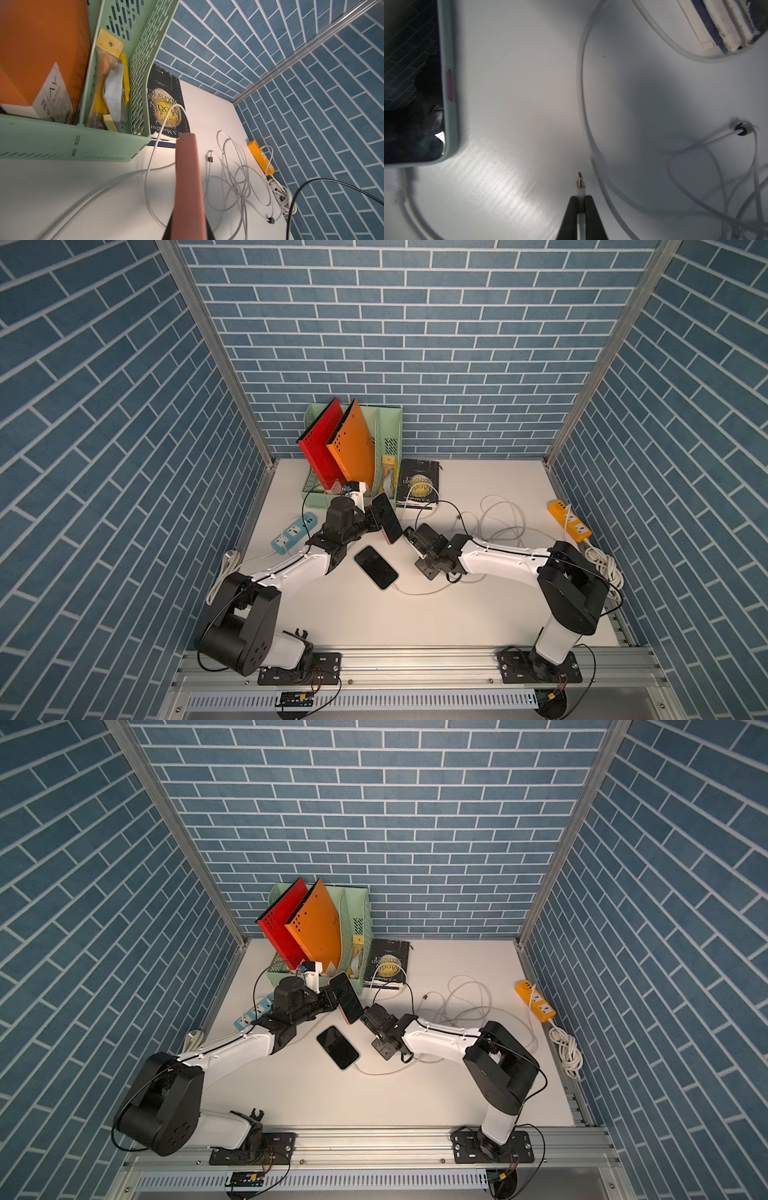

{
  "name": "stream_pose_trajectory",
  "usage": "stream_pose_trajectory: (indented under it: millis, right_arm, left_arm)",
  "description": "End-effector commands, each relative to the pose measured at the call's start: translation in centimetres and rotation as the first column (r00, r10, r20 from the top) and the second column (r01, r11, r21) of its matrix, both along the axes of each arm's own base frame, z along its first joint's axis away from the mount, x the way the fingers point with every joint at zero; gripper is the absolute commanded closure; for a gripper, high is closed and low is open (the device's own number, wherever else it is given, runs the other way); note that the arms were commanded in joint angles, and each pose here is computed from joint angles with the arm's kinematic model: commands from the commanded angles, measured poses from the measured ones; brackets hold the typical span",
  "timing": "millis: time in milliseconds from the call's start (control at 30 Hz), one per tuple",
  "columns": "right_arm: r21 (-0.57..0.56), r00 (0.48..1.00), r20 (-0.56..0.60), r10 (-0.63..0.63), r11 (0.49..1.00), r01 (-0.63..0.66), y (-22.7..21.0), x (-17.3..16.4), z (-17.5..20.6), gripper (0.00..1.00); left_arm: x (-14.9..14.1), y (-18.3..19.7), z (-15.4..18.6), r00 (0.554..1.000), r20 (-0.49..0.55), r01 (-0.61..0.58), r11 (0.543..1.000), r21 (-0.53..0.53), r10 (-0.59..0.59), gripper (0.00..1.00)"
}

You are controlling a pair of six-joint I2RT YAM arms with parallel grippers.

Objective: Plug the charging cable into the phone
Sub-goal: Pick up the charging cable from the center of the board, then place the charging cable at the center of the board.

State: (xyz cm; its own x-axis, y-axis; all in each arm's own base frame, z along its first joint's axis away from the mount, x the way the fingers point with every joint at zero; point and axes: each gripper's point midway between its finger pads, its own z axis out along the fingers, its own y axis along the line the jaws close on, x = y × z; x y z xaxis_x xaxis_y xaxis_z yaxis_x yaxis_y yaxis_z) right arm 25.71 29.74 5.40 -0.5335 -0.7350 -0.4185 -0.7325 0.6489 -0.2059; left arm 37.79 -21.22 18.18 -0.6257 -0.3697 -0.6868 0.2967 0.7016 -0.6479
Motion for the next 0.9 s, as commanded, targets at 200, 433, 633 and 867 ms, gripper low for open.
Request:
stream_pose_trajectory:
  millis: [200, 433, 633, 867]
  right_arm:
    - [0.120, 0.986, -0.126, 0.110, 0.988, -0.095, 2.1, -2.2, -1.2, 1.00]
    - [0.069, 0.974, -0.207, 0.093, 0.994, -0.081, 1.6, -2.6, -3.7, 1.00]
    - [0.055, 0.970, -0.229, 0.084, 0.996, -0.073, 1.3, -2.7, -4.1, 1.00]
    - [0.039, 0.959, -0.273, 0.081, 0.997, -0.073, 0.8, -3.1, -4.9, 1.00]
  left_arm:
    - [0.4, 0.5, 1.7, 0.998, 0.068, -0.010, 1.000, -0.016, 0.011, 1.00]
    - [0.3, 0.6, 1.6, 0.998, 0.066, -0.011, 1.000, -0.016, 0.012, 1.00]
    - [0.4, 0.6, 1.5, 0.998, 0.064, -0.009, 1.000, -0.017, 0.010, 1.00]
    - [0.5, 0.6, 1.4, 0.998, 0.063, -0.010, 1.000, -0.016, 0.011, 1.00]
